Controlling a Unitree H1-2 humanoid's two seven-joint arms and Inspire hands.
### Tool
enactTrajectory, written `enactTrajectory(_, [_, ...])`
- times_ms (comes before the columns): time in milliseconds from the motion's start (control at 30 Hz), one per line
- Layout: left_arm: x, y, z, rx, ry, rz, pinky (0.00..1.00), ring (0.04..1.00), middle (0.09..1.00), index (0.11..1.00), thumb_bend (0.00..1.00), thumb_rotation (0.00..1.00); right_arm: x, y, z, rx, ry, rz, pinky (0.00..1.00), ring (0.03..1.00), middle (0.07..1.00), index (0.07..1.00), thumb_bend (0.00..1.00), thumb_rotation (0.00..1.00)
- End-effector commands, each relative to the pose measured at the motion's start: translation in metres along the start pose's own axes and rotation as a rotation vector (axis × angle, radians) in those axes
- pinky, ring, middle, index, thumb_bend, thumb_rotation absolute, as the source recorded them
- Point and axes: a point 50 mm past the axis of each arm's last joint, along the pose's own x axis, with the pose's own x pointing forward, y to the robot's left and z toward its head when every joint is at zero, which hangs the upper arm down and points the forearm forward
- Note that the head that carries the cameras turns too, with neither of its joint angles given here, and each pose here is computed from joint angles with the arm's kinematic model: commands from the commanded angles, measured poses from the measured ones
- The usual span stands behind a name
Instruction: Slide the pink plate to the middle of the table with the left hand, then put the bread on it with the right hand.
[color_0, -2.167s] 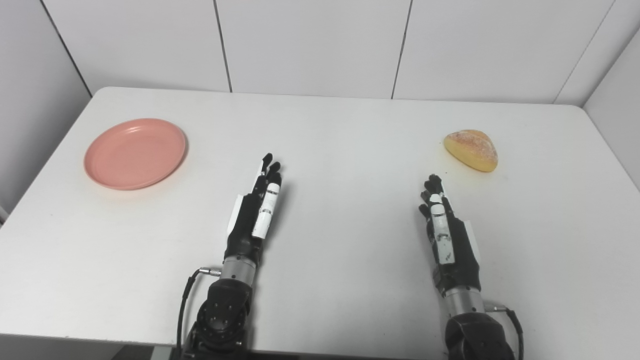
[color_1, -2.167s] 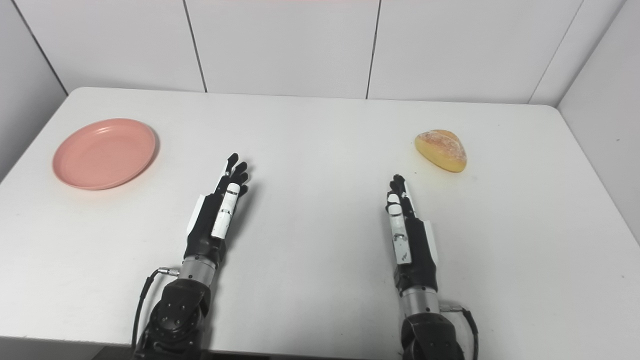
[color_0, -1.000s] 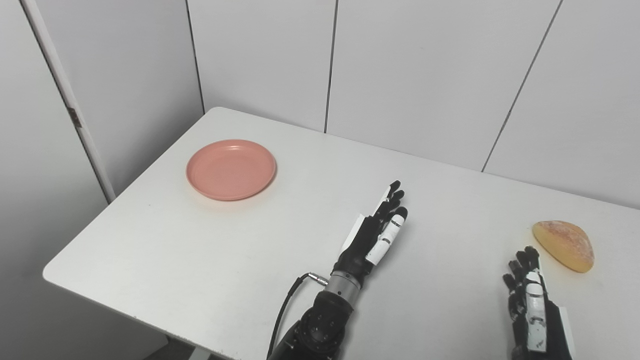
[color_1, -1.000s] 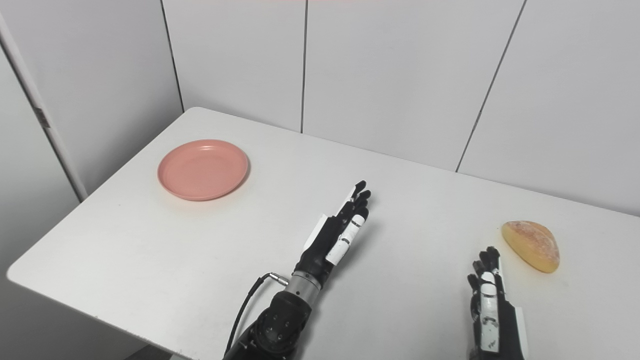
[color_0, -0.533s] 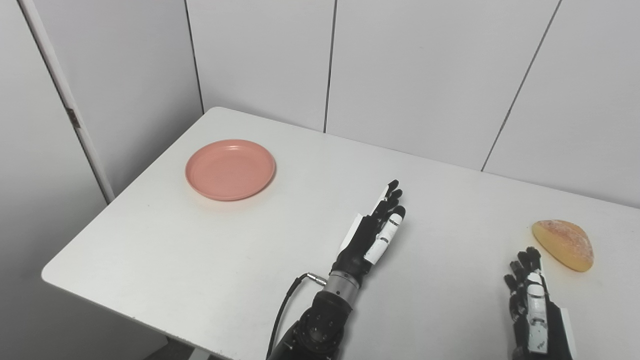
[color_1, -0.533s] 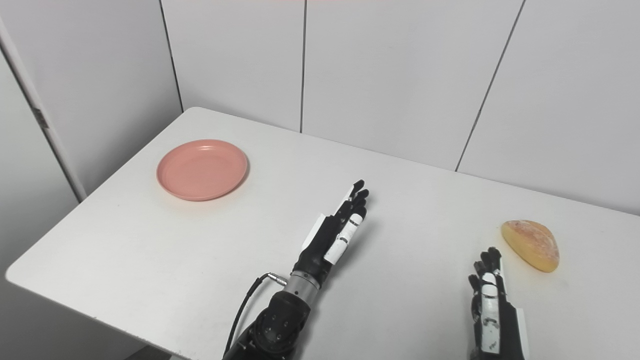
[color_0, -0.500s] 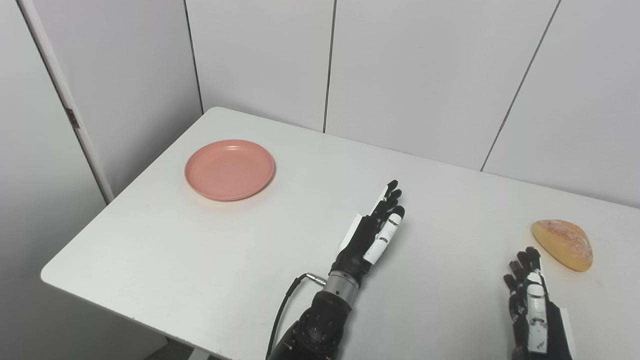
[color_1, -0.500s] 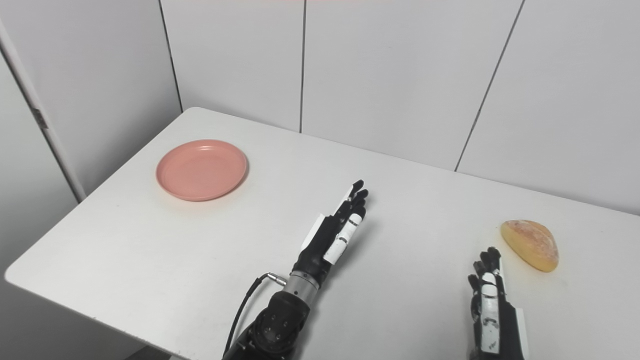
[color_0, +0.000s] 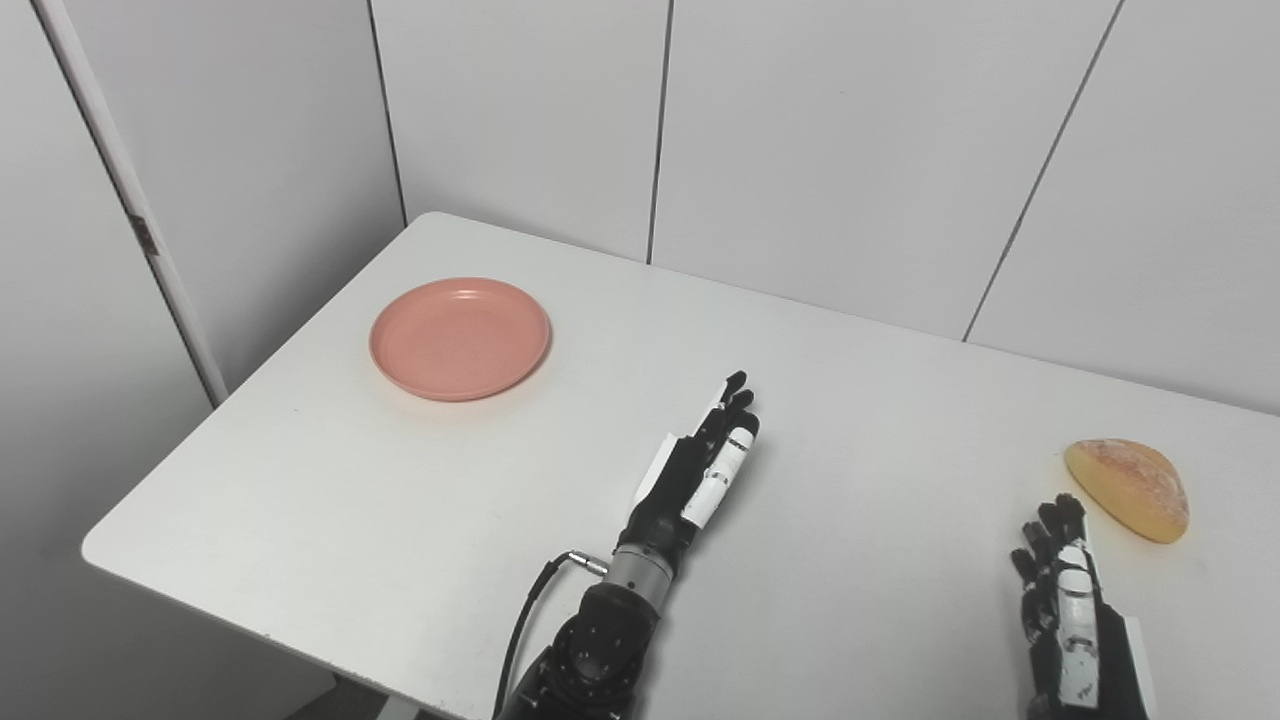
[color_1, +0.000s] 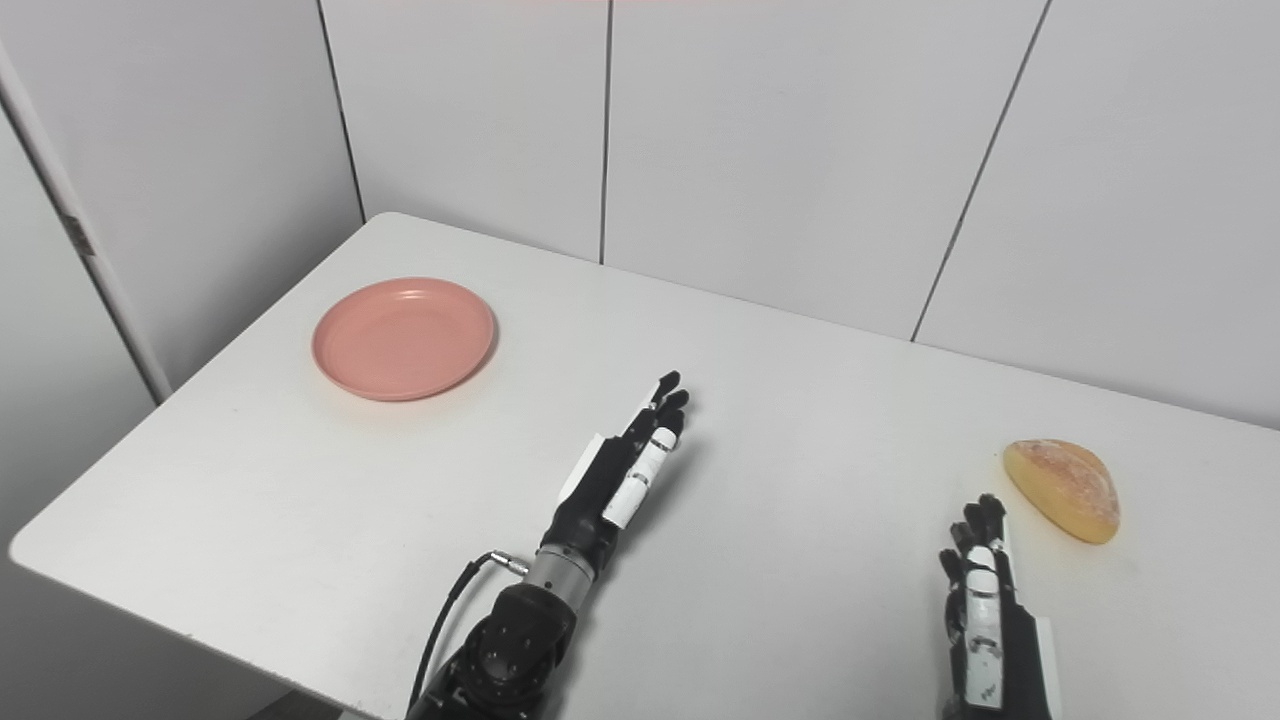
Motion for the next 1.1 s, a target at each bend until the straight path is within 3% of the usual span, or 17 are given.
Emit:
enactTrajectory(0, [0.018, -0.004, 0.031, -0.010, -0.100, -0.005, 0.95, 0.971, 0.976, 0.957, 0.37, 1.00, -0.006, 0.002, -0.009, 0.014, 0.006, -0.005, 1.00, 1.000, 1.000, 1.000, 0.13, 1.00])
enactTrajectory(267, [0.035, 0.013, 0.066, 0.007, -0.169, 0.013, 0.92, 0.945, 0.957, 0.947, 0.36, 1.00, -0.007, 0.003, -0.007, 0.014, 0.004, -0.012, 1.00, 1.000, 1.000, 1.000, 0.13, 1.00])
enactTrajectory(433, [0.047, 0.028, 0.085, 0.001, -0.199, 0.018, 0.96, 0.950, 0.958, 0.948, 0.39, 1.00, -0.006, 0.003, -0.008, 0.027, 0.001, -0.005, 1.00, 1.000, 1.000, 1.000, 0.12, 1.00])
enactTrajectory(600, [0.060, 0.049, 0.109, 0.001, -0.270, 0.016, 0.91, 0.910, 0.936, 0.938, 0.41, 1.00, -0.006, 0.002, -0.009, 0.014, 0.009, -0.012, 1.00, 1.000, 1.000, 1.000, 0.12, 1.00])
enactTrajectory(767, [0.068, 0.072, 0.123, 0.021, -0.279, 0.054, 0.91, 0.940, 0.948, 0.944, 0.41, 1.00, -0.007, 0.002, -0.009, 0.021, 0.019, -0.015, 1.00, 1.000, 1.000, 1.000, 0.10, 1.00])
enactTrajectory(1067, [0.090, 0.127, 0.145, 0.022, -0.281, 0.106, 0.92, 0.911, 0.923, 0.918, 0.42, 1.00, -0.007, 0.001, -0.007, 0.016, 0.019, -0.016, 1.00, 1.000, 1.000, 1.000, 0.11, 1.00])
